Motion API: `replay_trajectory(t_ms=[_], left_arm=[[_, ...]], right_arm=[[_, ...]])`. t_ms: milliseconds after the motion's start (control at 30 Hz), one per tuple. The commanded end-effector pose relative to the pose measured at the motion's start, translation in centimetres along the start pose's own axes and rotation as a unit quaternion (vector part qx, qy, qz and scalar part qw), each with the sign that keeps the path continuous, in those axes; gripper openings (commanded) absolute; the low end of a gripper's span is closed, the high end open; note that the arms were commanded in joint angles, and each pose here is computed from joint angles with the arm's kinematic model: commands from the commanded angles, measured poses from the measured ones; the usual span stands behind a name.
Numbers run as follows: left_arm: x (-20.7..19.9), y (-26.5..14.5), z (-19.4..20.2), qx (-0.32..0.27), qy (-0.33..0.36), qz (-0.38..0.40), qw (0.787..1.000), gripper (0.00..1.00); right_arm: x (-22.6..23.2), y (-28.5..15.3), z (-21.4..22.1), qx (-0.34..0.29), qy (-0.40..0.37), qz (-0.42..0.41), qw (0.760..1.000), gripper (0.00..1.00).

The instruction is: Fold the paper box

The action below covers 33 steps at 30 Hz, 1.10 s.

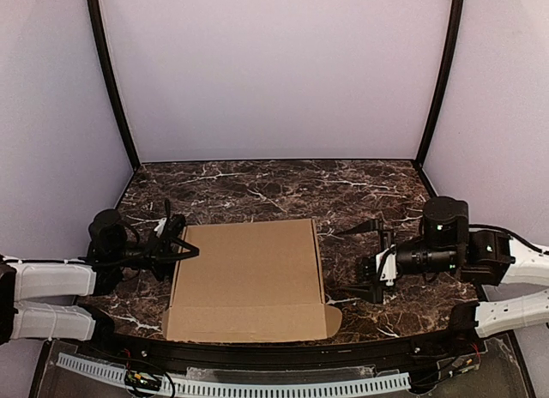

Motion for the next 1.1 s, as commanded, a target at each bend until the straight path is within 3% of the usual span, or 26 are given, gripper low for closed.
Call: replay_trajectory(t_ms=[0,200,533,1067], left_arm=[[-1.0,-0.2,0.7,0.035,0.010,0.003,0.999,0.29],[-1.2,-0.3,1.1,0.039,0.003,-0.003,0.999,0.30],[-1.4,-0.4,1.2,0.040,0.008,-0.004,0.999,0.31],[-1.7,-0.4,1.5,0.053,0.016,-0.002,0.998,0.31]], right_arm=[[0.3,0.2,0.9,0.082,-0.170,0.085,0.978,0.99],[1.2,1.4,-0.1,0.068,-0.280,0.137,0.948,0.99],[2.4,3.6,-2.5,0.024,-0.358,0.169,0.918,0.99],[6.0,4.8,-1.2,0.024,-0.312,0.073,0.947,0.99]])
Point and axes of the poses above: each gripper's point midway between its finger pads, its own y axis out along the fingers, its own x axis along the line the jaws close on, z = x × y, the point moved 7 cm from there along -y, back along the fingers, and after that the axes turned 5 degrees about -y, right-handed, at the moved point
